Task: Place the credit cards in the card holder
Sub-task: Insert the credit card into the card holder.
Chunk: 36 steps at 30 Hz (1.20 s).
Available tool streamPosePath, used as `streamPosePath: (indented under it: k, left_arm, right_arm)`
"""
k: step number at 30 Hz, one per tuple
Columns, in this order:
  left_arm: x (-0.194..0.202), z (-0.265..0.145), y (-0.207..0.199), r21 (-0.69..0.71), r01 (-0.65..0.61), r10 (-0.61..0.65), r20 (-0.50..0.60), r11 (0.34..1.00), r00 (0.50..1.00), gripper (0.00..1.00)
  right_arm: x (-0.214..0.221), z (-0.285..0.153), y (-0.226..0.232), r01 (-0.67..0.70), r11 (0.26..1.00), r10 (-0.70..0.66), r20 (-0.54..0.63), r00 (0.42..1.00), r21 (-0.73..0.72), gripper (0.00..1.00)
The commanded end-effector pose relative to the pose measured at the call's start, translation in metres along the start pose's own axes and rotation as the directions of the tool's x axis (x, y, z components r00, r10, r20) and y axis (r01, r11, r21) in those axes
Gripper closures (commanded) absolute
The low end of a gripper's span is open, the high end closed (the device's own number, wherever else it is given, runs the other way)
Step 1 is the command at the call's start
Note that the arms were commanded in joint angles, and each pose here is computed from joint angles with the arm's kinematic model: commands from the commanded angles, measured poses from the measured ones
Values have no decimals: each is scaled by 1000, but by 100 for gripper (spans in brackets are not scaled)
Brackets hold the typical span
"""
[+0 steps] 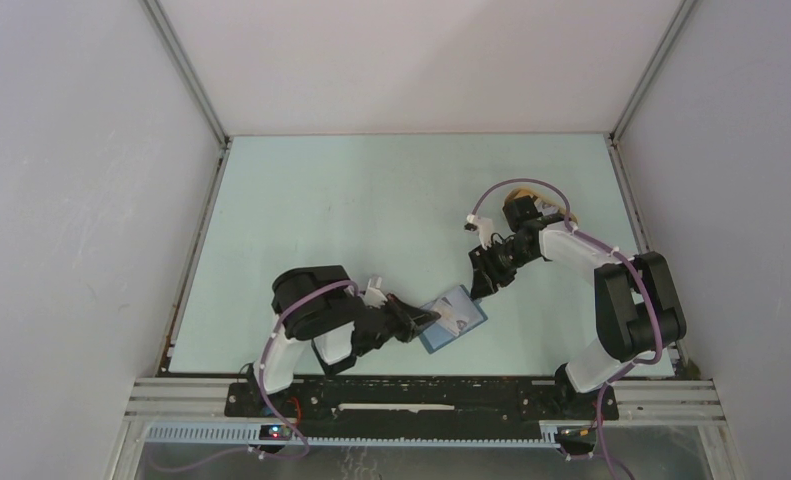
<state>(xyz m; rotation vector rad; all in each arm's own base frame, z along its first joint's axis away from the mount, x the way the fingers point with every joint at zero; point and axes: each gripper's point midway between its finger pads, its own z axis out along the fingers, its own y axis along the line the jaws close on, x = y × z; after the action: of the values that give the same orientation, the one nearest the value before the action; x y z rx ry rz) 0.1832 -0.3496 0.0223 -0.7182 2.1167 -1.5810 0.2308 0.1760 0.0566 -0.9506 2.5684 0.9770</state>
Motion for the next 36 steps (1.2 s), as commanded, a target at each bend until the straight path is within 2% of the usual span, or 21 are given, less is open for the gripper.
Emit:
streamPosePath:
  k: [1,25,30,36]
  left_arm:
    - [7,4,3,-6,-1,1,-45,1000,999,100]
    - [2,21,-7,13,5,-4,-72,1000,997,99]
    - [4,23,-8,10,3,-2,-95,1000,995,89]
    - [5,22,-8,10,1,0,-105,1000,995,74]
  right_arm:
    - [-16,-8,5,32,999,-32,43,999,1,50]
    - [-20,-12,11,49,999,-48,61,997,-13,50]
    - [-25,-18,21,97,995,-94,90,992,-29,50]
    - [-30,-25,47,254,967,-248,131,960,-28,50]
